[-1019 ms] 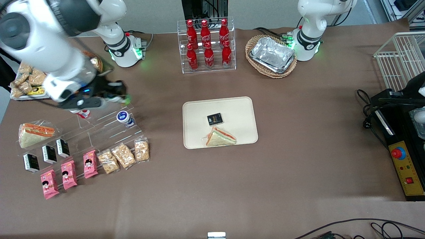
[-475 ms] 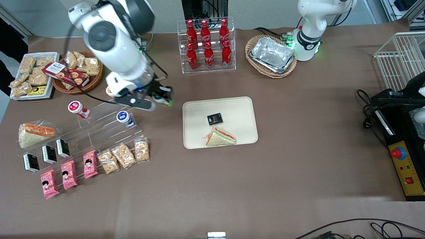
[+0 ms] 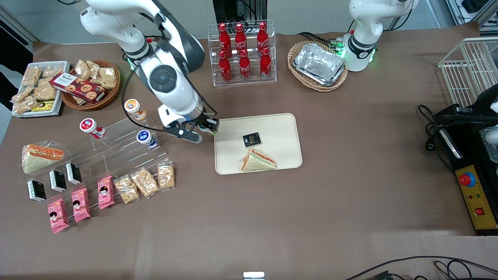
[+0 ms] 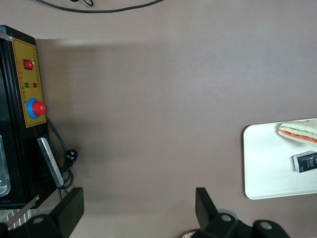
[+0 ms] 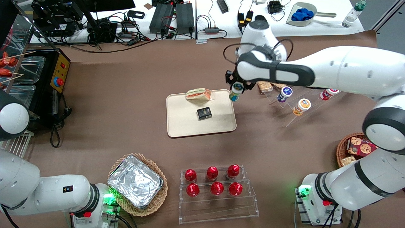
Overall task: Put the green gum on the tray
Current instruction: 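Carry the held green gum bottle over the cream tray, then lower the green gum bottle onto the tray and open the right gripper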
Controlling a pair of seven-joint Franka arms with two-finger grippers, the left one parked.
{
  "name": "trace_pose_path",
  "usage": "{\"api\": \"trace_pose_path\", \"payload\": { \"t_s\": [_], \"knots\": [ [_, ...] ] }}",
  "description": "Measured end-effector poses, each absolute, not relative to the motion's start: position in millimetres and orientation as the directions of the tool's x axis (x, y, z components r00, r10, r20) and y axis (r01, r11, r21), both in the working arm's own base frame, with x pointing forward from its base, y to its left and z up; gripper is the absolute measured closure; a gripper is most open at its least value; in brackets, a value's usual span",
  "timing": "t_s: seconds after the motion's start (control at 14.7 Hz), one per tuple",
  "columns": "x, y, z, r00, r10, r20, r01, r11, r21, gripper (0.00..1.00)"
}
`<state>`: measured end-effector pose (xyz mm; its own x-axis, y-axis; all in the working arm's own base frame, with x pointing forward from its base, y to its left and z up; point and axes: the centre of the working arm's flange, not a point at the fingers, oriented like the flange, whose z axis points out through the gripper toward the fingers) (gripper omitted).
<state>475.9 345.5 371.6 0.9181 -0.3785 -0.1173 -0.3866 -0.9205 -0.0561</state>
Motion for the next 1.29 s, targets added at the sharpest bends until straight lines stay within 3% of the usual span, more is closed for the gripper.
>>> {"api": "trace_pose_path", "payload": {
  "t_s": [0.54,0.88,1.29],
  "knots": [
    [465,377,279,0.894,-0.439,-0.086,-0.445,-0.893,-0.065,0.42],
    [430,408,261,0.893,-0.451,0.005,-0.45,-0.893,-0.008,0.42],
    [422,417,248,0.886,-0.463,0.012,-0.463,-0.886,-0.009,0.42]
  ]
}}
